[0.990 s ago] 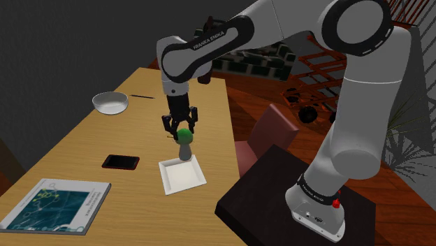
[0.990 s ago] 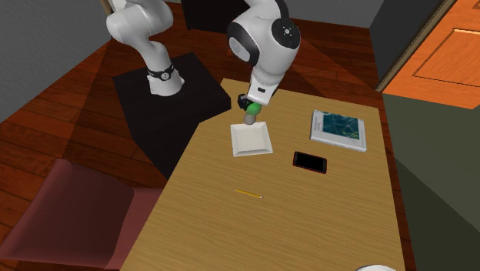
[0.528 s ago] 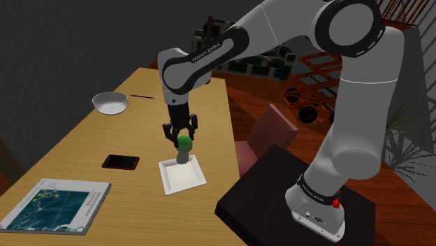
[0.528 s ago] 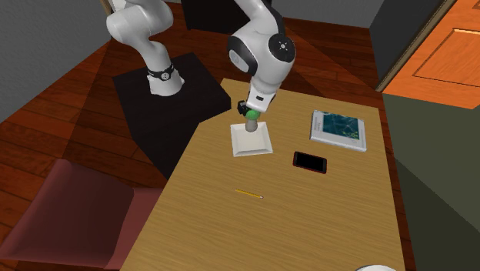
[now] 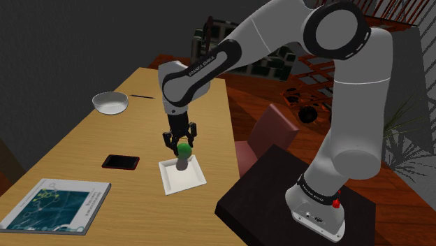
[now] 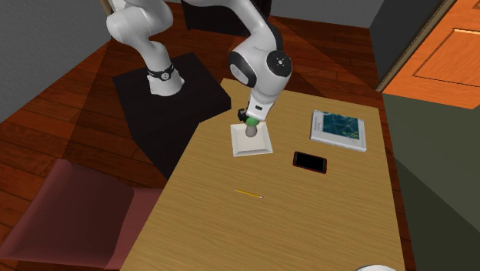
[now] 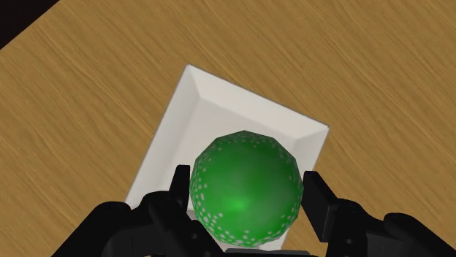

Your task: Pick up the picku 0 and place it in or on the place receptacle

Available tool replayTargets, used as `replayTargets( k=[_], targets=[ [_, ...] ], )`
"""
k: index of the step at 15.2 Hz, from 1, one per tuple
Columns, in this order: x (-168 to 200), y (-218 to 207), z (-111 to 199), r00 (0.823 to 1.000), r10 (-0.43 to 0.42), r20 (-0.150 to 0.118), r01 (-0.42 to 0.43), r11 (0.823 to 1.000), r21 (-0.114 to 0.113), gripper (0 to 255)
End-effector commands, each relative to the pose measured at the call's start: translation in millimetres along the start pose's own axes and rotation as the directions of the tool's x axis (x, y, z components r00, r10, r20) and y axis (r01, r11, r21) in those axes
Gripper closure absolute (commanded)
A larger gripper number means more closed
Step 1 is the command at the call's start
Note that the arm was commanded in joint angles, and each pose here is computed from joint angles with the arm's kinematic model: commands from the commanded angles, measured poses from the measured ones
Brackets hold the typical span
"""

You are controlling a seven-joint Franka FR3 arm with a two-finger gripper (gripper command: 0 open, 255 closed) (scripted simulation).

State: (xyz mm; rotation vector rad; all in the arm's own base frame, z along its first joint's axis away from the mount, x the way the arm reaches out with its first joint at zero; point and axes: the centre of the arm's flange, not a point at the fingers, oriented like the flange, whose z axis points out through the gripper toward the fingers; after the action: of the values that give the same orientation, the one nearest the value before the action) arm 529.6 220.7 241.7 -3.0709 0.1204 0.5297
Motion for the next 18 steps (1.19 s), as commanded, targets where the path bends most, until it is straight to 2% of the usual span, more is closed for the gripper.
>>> replayTargets(
  k=[1,5,12,13,18],
  targets=[
    [3.7,0.3,11.5,1.000,0.000,-0.001,0.000,1.000,0.000,255],
    [10.9,0.5,31.8,1.000,0.000,-0.001,0.000,1.000,0.000,255],
    [10.9,0.5,31.8,1.000,0.000,-0.001,0.000,1.000,0.000,255],
    [10.9,0.5,31.8,1.000,0.000,-0.001,0.000,1.000,0.000,0],
    [10.9,0.5,31.8,1.000,0.000,-0.001,0.000,1.000,0.000,0]
  ],
)
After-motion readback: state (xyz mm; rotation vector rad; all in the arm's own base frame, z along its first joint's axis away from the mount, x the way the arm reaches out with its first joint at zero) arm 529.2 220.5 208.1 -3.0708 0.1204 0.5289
